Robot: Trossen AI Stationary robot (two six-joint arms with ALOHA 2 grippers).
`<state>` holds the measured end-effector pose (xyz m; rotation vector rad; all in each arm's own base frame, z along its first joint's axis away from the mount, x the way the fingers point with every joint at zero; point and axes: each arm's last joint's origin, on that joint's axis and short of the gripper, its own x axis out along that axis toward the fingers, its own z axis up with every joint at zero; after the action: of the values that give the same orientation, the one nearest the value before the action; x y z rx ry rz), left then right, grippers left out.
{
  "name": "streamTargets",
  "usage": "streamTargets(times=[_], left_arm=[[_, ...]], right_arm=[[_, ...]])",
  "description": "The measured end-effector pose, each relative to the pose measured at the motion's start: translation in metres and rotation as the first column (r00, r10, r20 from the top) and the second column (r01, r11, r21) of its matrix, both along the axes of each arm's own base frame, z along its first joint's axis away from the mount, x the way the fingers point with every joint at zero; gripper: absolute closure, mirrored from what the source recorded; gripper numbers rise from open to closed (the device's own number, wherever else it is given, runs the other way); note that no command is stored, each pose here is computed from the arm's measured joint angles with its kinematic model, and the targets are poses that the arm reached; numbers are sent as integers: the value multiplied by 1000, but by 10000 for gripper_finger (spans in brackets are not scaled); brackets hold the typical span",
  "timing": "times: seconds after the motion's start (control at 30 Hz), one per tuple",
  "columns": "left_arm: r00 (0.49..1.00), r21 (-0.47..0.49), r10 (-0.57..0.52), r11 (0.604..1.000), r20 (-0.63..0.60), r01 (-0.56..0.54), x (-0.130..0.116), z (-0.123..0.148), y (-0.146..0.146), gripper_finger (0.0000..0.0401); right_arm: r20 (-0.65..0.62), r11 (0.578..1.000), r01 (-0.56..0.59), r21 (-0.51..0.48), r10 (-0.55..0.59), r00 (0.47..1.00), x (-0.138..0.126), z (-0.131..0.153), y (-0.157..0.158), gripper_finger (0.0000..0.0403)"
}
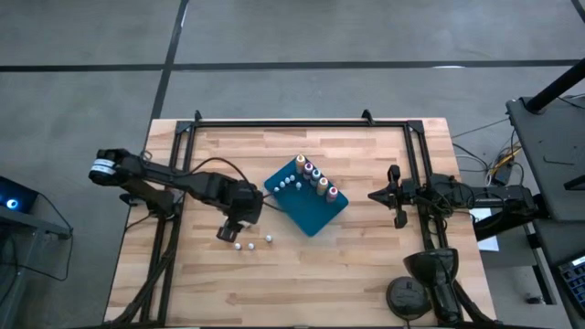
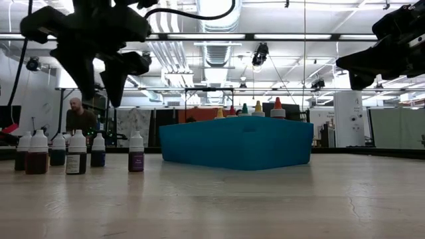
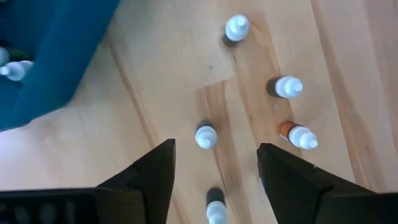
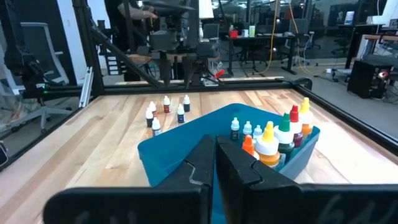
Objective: Pick & Place food coloring
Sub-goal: Put the blue food coloring bottle into the blue bin
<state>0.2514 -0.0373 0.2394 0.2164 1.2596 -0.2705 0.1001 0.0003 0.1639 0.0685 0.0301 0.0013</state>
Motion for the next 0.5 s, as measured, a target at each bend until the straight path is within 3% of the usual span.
streamTargets(times=[0.5], left_arm=[[999,37,-40,999,25,39,-4,-29,-11,202]], right_arm=[[0,1000,0,2,0,1000,0,0,0,394]])
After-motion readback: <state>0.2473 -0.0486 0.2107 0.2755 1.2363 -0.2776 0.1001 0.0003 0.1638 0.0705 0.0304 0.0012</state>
